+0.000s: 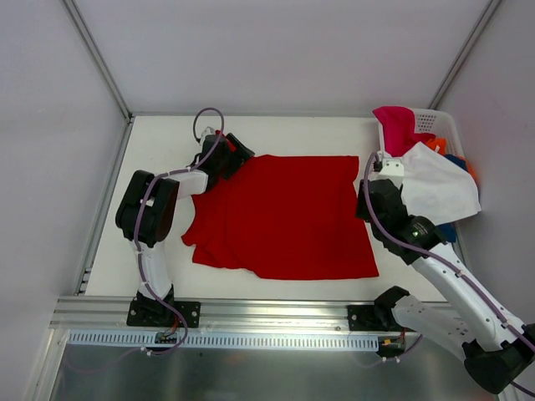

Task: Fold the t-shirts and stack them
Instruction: Flatten the tshirt out

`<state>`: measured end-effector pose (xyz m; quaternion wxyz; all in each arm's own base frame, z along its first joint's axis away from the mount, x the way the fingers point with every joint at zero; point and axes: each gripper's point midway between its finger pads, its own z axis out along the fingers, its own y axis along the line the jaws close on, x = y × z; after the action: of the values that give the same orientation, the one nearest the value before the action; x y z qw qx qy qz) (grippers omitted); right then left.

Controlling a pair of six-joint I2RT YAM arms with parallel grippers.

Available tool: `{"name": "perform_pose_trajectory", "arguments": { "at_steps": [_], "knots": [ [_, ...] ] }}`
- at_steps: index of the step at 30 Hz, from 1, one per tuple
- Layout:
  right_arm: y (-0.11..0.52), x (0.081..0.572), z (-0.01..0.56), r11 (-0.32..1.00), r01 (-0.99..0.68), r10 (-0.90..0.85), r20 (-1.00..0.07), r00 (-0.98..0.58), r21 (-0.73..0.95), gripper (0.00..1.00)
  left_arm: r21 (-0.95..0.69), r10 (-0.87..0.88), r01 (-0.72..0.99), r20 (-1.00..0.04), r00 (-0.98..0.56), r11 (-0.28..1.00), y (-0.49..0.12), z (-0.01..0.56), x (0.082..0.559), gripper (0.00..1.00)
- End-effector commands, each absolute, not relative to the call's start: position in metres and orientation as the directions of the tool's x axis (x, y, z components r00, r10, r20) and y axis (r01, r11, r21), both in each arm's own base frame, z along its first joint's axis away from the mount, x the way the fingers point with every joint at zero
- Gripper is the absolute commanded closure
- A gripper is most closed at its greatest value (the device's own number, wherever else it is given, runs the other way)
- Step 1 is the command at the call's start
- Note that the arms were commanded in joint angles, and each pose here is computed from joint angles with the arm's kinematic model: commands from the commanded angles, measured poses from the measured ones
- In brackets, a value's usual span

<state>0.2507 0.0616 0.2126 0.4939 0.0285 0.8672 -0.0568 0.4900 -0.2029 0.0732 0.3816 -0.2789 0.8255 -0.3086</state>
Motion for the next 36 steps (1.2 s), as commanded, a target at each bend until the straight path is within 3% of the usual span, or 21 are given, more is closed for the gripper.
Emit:
{"name": "perform_pose_trajectory", "arguments": {
  "at_steps": [1, 13, 36],
  "knots": [
    [0.054, 0.245, 0.205, 0.987, 0.126, -0.019, -0.848, -0.53, -0.102, 0.48, -0.75, -0.735, -0.212, -0.477, -0.483, 0.626, -0.203, 0.089, 0.502, 0.18],
    [0.063, 0.252, 0.199, 0.988, 0.111, -0.026, -0.835, -0.549, -0.103, 0.49, -0.603, -0.718, -0.39, -0.559, -0.415, 0.696, -0.163, 0.073, 0.5, 0.23],
    [0.066, 0.255, 0.183, 0.985, 0.105, -0.051, -0.811, -0.583, -0.137, 0.5, -0.575, -0.713, -0.422, -0.581, -0.391, 0.7, -0.166, 0.061, 0.535, 0.27]
  ]
}}
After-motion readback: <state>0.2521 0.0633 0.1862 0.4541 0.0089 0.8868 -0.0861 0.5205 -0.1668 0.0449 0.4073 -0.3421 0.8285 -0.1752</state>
